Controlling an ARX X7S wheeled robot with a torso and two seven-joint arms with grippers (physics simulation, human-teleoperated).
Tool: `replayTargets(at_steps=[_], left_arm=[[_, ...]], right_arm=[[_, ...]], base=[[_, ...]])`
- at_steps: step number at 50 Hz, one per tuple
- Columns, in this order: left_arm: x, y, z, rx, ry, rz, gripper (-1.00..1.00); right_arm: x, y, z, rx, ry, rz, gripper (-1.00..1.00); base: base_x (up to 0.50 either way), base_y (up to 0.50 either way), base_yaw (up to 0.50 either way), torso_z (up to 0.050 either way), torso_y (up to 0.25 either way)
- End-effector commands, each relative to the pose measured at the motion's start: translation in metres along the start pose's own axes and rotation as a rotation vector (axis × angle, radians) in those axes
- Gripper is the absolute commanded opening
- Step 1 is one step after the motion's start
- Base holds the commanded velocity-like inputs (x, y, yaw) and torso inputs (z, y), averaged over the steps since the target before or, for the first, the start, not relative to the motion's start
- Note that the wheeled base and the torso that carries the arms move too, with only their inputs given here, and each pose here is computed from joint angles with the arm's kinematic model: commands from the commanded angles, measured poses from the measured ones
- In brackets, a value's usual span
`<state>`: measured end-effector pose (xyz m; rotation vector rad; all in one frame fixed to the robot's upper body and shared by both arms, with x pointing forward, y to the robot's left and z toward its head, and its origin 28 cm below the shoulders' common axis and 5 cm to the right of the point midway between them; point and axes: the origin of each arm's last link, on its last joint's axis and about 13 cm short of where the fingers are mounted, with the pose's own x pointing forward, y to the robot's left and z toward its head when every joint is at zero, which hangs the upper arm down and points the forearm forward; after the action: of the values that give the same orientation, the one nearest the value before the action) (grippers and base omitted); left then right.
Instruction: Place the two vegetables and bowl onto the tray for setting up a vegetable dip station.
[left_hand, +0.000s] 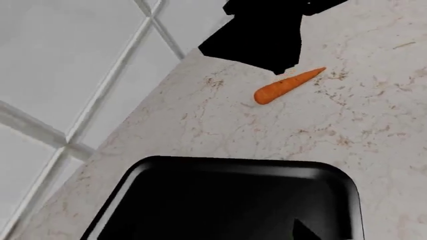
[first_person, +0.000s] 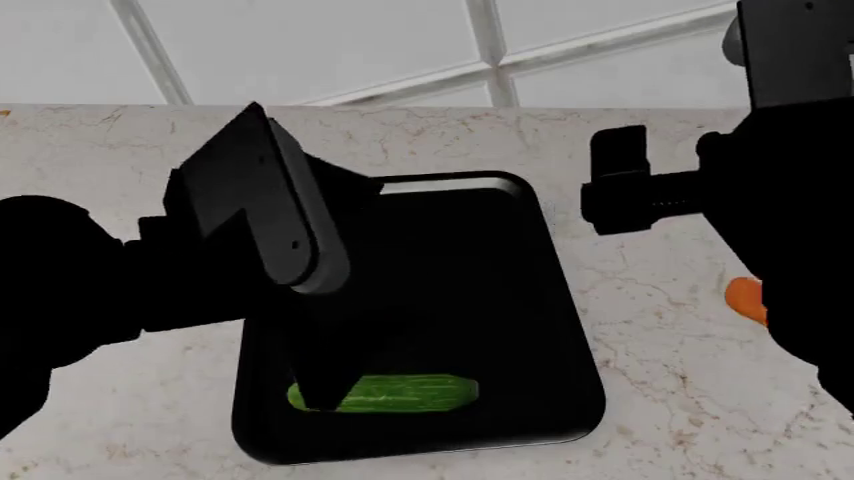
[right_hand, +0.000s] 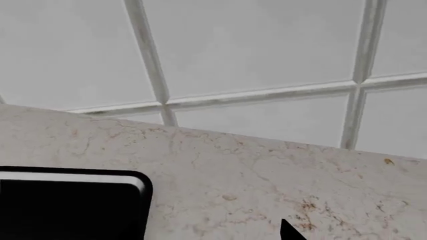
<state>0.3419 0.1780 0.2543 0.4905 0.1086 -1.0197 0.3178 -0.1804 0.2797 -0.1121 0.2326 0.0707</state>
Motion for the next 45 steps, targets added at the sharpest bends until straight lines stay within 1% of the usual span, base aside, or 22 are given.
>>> replayTargets(at_steps=[1, 2, 3, 4, 5, 6, 7, 8, 9, 10, 13, 14, 15, 17, 19, 24, 26, 28, 32, 37, 45], left_arm=[[-0.023, -0.002, 0.003, -0.011, -0.061, 0.263, 1.0], [-0.026, -0.004, 0.004, -0.044, -0.08, 0.295, 1.0], [-0.029, -0.009, 0.004, -0.044, -0.103, 0.316, 1.0], [-0.03, -0.011, 0.003, -0.044, -0.105, 0.32, 1.0], [-0.033, -0.017, 0.004, -0.035, -0.116, 0.331, 1.0], [-0.036, -0.021, 0.005, -0.046, -0.129, 0.347, 1.0], [-0.036, -0.022, 0.005, -0.046, -0.142, 0.348, 1.0], [-0.036, -0.023, 0.002, -0.036, -0.154, 0.391, 1.0], [-0.037, -0.024, 0.0, -0.046, -0.167, 0.398, 1.0], [-0.038, -0.024, 0.001, -0.072, -0.174, 0.412, 1.0], [-0.041, -0.027, -0.002, -0.083, -0.209, 0.454, 1.0], [-0.043, -0.028, -0.001, -0.088, -0.215, 0.455, 1.0], [-0.043, -0.028, -0.001, -0.091, -0.219, 0.464, 1.0], [-0.042, -0.029, -0.006, -0.121, -0.222, 0.462, 1.0], [-0.041, -0.033, -0.01, -0.129, -0.225, 0.453, 1.0], [-0.043, -0.037, -0.007, -0.116, -0.234, 0.446, 1.0], [-0.044, -0.037, -0.007, -0.114, -0.238, 0.451, 1.0], [-0.043, -0.038, -0.007, -0.112, -0.235, 0.449, 1.0], [-0.042, -0.04, -0.006, -0.103, -0.235, 0.441, 1.0], [-0.041, -0.041, -0.006, -0.101, -0.233, 0.428, 1.0], [-0.039, -0.044, -0.006, -0.096, -0.231, 0.411, 1.0]], right_arm=[[-0.013, -0.023, 0.02, -0.006, 0.088, -0.017, 1.0], [-0.015, -0.026, 0.022, -0.005, 0.109, -0.013, 1.0], [-0.017, -0.028, 0.022, -0.004, 0.136, 0.003, 1.0], [-0.018, -0.029, 0.023, -0.007, 0.151, 0.004, 1.0], [-0.02, -0.031, 0.023, -0.008, 0.168, 0.011, 1.0], [-0.022, -0.034, 0.024, -0.003, 0.176, 0.011, 1.0], [-0.022, -0.035, 0.024, 0.002, 0.176, 0.016, 1.0], [-0.021, -0.038, 0.023, -0.001, 0.19, 0.021, 1.0], [-0.019, -0.039, 0.022, -0.002, 0.193, 0.041, 1.0], [-0.017, -0.041, 0.02, -0.001, 0.197, 0.044, 1.0], [-0.009, -0.047, 0.013, -0.007, 0.236, 0.08, 1.0], [-0.007, -0.049, 0.012, -0.034, 0.268, 0.093, 1.0], [-0.006, -0.051, 0.012, -0.043, 0.286, 0.108, 1.0], [-0.005, -0.055, 0.015, -0.055, 0.307, 0.133, 1.0], [-0.004, -0.059, 0.014, -0.055, 0.326, 0.152, 1.0], [0.0, -0.064, 0.004, -0.077, 0.378, 0.168, 1.0], [-0.003, -0.066, 0.005, -0.073, 0.378, 0.16, 1.0], [-0.005, -0.067, 0.003, -0.099, 0.404, 0.145, 1.0], [-0.013, -0.068, 0.006, -0.103, 0.409, 0.128, 1.0], [-0.023, -0.072, -0.001, -0.117, 0.441, 0.099, 1.0], [-0.016, -0.075, -0.011, -0.14, 0.458, 0.072, 1.0]], base=[[0.0, 0.0, 0.0, 0.0, 0.0], [0.0, 0.0, 0.0, 0.0, 0.0], [0.0, 0.0, 0.0, 0.0, 0.0], [0.0, 0.0, 0.0, 0.0, 0.0], [0.0, 0.0, 0.0, 0.0, 0.0], [0.0, 0.0, 0.0, 0.0, 0.0], [0.0, 0.0, 0.0, 0.0, 0.0], [0.0, 0.0, 0.0, 0.0, 0.0], [0.0, 0.0, 0.0, 0.0, 0.0], [0.0, 0.0, 0.0, 0.0, 0.0], [0.0, 0.0, 0.0, 0.0, 0.0], [0.0, 0.0, 0.0, 0.0, 0.0], [0.0, 0.0, 0.0, 0.0, 0.0], [0.0, 0.0, 0.0, 0.0, 0.0], [0.0, 0.0, 0.0, 0.0, 0.0], [0.0, 0.0, 0.0, 0.0, 0.0], [0.0, 0.0, 0.0, 0.0, 0.0], [0.0, 0.0, 0.0, 0.0, 0.0], [0.0, 0.0, 0.0, 0.0, 0.0], [0.0, 0.0, 0.0, 0.0, 0.0], [0.0, 0.0, 0.0, 0.0, 0.0]])
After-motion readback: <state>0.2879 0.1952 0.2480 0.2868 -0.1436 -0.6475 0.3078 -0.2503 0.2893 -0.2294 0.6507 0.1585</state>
